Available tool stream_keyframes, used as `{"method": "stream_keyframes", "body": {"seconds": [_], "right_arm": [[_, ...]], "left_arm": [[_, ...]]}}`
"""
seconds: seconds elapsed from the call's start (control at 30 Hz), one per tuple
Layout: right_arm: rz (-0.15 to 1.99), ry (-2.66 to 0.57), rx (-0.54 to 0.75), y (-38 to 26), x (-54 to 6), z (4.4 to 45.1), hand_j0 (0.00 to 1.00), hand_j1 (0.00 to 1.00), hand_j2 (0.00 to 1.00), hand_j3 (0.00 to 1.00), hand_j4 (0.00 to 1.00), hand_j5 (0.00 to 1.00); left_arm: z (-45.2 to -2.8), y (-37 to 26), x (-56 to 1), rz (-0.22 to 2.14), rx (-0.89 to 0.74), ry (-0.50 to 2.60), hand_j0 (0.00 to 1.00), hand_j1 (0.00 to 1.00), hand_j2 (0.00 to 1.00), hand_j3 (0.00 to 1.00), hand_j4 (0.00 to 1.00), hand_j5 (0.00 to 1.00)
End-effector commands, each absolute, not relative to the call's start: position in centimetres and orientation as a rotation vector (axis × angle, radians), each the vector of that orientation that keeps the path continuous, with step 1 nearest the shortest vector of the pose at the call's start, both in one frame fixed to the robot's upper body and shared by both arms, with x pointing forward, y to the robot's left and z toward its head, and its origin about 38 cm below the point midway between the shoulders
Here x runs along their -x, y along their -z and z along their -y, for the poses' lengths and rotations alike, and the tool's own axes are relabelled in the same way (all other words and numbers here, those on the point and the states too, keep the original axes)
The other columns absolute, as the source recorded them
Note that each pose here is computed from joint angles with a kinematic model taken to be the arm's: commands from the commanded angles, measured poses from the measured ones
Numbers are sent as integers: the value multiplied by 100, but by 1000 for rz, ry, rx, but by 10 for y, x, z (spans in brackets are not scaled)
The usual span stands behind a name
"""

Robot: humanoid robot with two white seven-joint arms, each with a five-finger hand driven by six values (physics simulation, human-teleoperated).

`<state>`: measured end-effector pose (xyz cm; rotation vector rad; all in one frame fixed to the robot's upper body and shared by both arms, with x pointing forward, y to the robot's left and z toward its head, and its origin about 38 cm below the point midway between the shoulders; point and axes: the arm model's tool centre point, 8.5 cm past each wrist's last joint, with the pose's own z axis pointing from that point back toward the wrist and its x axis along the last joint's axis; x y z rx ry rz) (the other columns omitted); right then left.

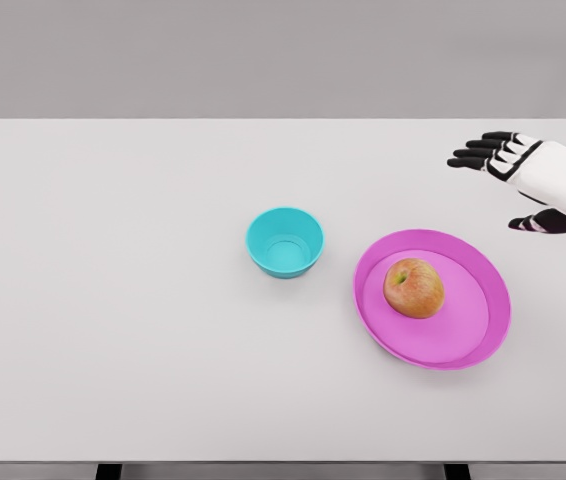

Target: Put the apple from the pink plate into the blue bowl with your right arm

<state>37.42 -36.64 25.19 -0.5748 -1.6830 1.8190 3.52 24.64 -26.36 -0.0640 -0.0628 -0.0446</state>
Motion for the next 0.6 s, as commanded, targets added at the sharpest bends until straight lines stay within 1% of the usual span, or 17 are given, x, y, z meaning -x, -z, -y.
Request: {"method": "stream_keyframes", "body": {"seconds": [0.0, 0.07, 0.1, 0.17, 0.3, 0.47, 0.57], "right_arm": [[1691, -1813, 568, -253, -374, 366, 100, 100, 100, 100, 100, 100], [1675, -1817, 547, -246, -371, 366, 100, 100, 100, 100, 100, 100], [1650, -1850, 486, -231, -367, 357, 100, 100, 100, 100, 100, 100], [1620, -1890, 475, -229, -363, 356, 100, 100, 100, 100, 100, 100], [1313, -2152, 346, -219, -354, 346, 100, 100, 100, 100, 100, 100], [1349, -2162, 352, -226, -360, 336, 100, 100, 100, 100, 100, 100], [1369, -2209, 286, -217, -364, 312, 100, 100, 100, 100, 100, 100]], "left_arm": [[-246, 264, -35, 63, 64, 44, 100, 100, 100, 100, 100, 100], [-246, 264, -35, 63, 64, 44, 100, 100, 100, 100, 100, 100], [-246, 264, -35, 63, 64, 44, 100, 100, 100, 100, 100, 100], [-246, 264, -35, 63, 64, 44, 100, 100, 100, 100, 100, 100], [-246, 264, -35, 62, 64, 44, 100, 100, 100, 100, 100, 100], [-246, 264, -35, 63, 64, 44, 100, 100, 100, 100, 100, 100], [-246, 264, -35, 63, 64, 44, 100, 100, 100, 100, 100, 100]]}}
